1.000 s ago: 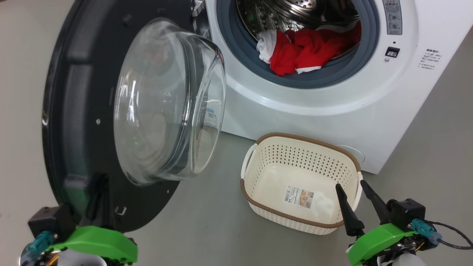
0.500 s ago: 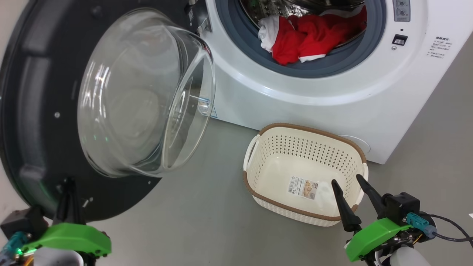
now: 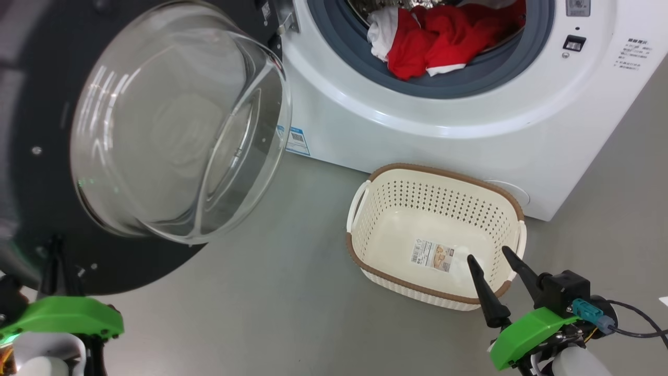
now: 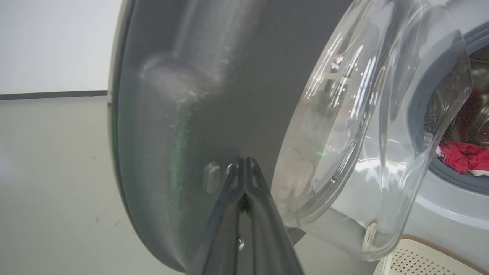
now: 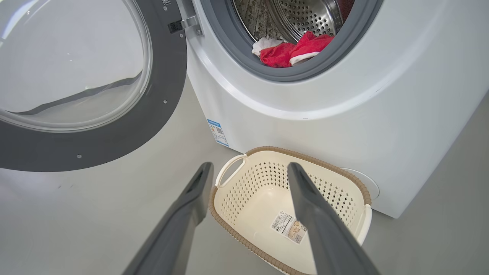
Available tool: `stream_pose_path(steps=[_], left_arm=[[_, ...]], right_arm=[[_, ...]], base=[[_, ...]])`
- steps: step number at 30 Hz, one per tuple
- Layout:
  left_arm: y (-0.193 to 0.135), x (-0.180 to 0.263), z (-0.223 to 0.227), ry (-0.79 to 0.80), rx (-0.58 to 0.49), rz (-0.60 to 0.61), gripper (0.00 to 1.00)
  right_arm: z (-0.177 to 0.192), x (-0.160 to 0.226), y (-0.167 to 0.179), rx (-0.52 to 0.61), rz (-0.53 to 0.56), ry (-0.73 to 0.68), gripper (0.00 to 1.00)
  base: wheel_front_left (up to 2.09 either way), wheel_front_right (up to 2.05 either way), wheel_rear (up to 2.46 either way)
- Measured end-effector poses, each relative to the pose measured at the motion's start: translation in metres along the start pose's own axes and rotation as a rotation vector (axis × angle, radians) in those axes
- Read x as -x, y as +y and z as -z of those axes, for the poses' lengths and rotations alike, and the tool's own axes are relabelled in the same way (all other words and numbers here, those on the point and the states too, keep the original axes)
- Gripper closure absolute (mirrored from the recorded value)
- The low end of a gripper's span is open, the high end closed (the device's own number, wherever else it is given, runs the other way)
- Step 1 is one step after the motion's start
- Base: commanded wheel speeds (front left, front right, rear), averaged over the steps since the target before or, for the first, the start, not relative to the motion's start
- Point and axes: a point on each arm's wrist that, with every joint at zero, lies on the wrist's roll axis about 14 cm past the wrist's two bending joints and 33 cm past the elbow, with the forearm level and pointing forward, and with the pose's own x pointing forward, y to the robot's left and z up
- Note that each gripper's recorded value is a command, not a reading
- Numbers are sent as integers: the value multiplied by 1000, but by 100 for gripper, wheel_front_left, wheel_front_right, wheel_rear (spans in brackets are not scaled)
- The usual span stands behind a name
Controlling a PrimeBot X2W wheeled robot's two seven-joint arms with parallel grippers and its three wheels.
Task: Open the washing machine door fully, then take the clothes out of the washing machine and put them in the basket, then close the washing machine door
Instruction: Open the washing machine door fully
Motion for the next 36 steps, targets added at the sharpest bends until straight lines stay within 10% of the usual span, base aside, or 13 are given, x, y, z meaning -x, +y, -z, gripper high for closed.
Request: stream_pose_path(steps=[36], left_arm=[[21, -45, -18, -52, -30, -98, 100]], right_arm=[[9, 0, -27, 26, 31, 28, 0]], base=[[0, 0, 0]])
